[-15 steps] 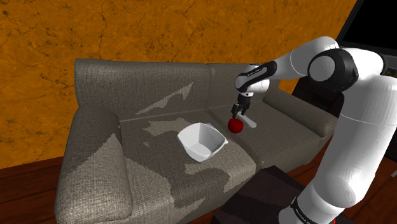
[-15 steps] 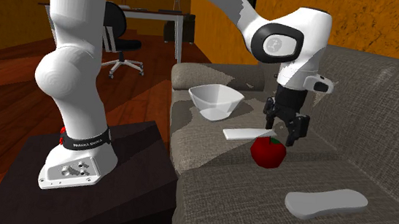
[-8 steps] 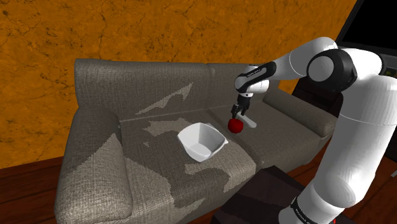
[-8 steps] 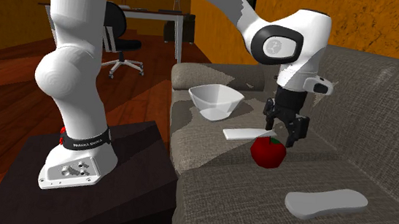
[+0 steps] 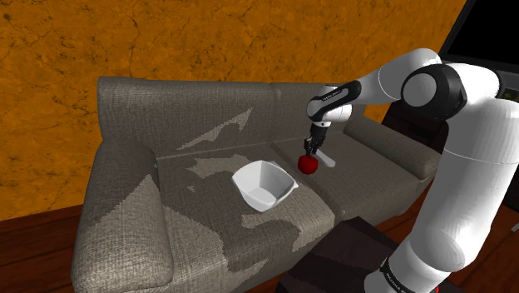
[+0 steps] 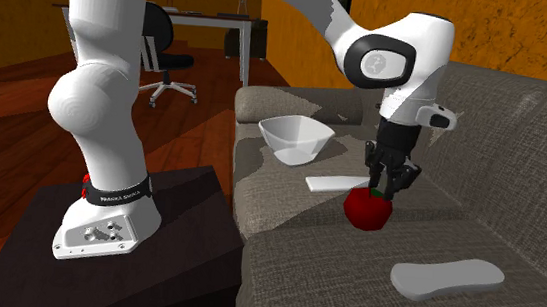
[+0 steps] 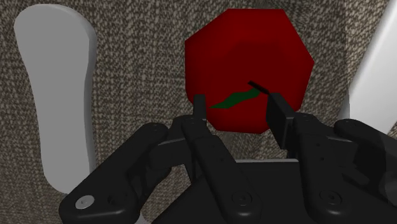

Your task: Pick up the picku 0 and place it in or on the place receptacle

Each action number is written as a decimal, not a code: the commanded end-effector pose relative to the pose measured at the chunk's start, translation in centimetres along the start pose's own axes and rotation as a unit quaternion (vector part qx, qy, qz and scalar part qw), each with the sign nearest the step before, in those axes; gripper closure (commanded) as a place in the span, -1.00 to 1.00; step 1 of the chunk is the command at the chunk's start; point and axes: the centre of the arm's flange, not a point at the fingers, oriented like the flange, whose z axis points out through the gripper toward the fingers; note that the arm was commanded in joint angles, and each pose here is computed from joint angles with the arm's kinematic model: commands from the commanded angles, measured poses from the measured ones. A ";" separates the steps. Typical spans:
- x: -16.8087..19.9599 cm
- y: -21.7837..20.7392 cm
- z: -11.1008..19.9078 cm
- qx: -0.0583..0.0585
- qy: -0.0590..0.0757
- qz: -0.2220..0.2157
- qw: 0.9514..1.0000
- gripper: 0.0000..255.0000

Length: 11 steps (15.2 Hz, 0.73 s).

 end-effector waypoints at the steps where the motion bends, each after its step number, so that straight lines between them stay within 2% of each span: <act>1: 0.0 0.0 0.0 0.000 0.000 0.000 1.000 1.00; 3: 0.0 0.0 0.0 0.000 0.000 0.000 1.000 1.00; 9: 0.0 0.0 -3.1 0.000 0.000 0.000 1.000 1.00; 10: 0.0 0.1 -2.6 0.000 0.000 0.000 1.000 1.00; 11: 0.0 0.1 -2.6 0.000 0.000 0.000 1.000 -1.00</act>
